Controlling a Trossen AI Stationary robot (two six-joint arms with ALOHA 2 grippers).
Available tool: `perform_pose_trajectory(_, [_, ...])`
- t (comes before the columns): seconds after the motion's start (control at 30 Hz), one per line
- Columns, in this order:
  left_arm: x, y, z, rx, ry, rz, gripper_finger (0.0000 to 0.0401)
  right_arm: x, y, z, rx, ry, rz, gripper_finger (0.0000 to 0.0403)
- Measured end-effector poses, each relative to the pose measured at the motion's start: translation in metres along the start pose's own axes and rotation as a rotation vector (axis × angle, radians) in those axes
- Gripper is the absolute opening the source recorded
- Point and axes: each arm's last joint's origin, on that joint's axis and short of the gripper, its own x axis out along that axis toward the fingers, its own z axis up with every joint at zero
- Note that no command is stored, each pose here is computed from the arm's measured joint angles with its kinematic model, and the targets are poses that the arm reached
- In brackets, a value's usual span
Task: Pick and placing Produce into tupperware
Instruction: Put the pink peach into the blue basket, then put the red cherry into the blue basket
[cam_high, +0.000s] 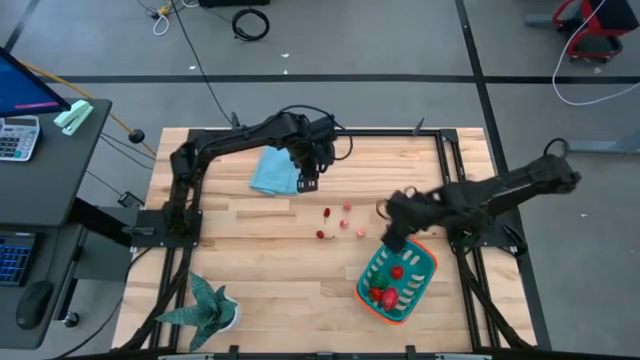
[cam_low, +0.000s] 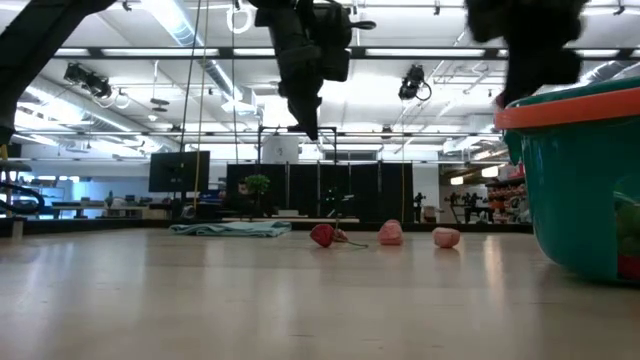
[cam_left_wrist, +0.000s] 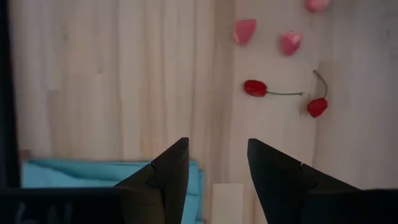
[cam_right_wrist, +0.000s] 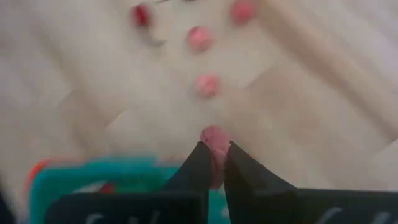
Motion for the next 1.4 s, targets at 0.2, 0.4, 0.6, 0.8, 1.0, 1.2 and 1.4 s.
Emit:
perform_pose_trajectory(0.2, [0.027,-0.022,0.006,0.08,0.083,-0.043,0.0169,-0.008,0.028,-0.046,-0.112,0.058,0.081,0.0074])
perform_pose_trajectory(0.4, [0.069,-0.049,0.012,0.162,0.172,-0.088,0.0169,0.021,0.047,-0.072,-0.271,0.028,-0.055,0.0095])
perform_pose_trajectory(0.6, [0.096,-0.065,0.015,0.149,0.209,-0.097,0.0169,0.059,0.057,-0.082,-0.403,0.105,-0.165,0.0092])
perform_pose_trajectory(0.8, [0.106,-0.074,0.017,0.171,0.213,-0.098,0.0172,0.089,0.061,-0.078,-0.337,0.19,-0.178,0.0104])
perform_pose_trajectory(1.0, [0.111,-0.078,0.019,0.234,0.215,-0.054,0.0207,0.097,0.058,-0.065,-0.333,0.193,-0.179,0.0141])
perform_pose_trajectory(1.2, [0.127,-0.083,0.023,0.255,0.191,-0.051,0.0245,0.084,0.055,-0.054,-0.291,0.156,-0.146,0.0171])
perform_pose_trajectory(1.4, [0.14,-0.082,0.022,0.261,0.203,-0.054,0.0249,0.063,0.053,-0.05,-0.273,0.116,-0.076,0.0173])
